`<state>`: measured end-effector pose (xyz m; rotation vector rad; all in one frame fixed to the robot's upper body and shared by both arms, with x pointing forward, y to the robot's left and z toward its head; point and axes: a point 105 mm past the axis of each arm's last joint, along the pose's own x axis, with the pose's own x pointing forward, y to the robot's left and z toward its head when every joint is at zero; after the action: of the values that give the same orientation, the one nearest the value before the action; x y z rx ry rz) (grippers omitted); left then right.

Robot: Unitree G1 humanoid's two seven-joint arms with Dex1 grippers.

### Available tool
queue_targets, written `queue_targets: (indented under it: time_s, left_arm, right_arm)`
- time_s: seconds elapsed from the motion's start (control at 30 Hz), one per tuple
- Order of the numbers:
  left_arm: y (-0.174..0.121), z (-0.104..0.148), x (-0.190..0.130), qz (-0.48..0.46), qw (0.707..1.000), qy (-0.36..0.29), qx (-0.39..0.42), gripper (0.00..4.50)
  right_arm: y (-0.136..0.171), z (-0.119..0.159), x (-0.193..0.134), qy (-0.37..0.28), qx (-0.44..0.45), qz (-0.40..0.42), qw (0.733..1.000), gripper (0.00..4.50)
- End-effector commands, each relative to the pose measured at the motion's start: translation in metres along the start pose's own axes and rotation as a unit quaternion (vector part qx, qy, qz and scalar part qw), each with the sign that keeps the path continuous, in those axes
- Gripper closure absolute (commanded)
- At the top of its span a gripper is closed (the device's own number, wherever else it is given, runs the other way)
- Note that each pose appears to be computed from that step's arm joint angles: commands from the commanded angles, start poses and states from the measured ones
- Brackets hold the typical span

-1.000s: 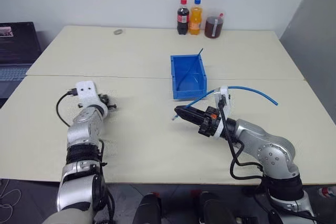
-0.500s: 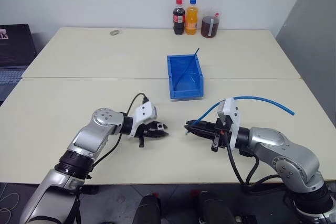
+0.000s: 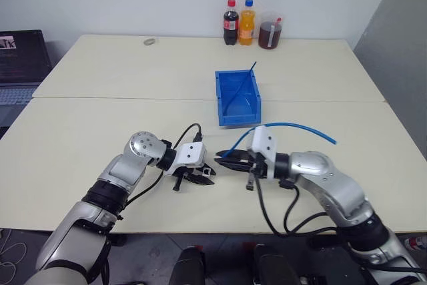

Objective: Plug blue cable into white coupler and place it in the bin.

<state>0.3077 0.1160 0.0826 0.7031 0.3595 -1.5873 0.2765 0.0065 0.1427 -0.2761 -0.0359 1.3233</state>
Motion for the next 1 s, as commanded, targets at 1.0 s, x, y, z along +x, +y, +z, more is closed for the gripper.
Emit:
queue_targets:
  time_s: [1.0]
  left_arm:
    - [-0.010, -0.016, 0.007, -0.017, 0.999, 0.026, -0.033, 3.69]
  right_arm:
    - [0.002, -0.030, 0.017, 0.055, -0.048, 0.035, 0.997, 4.41]
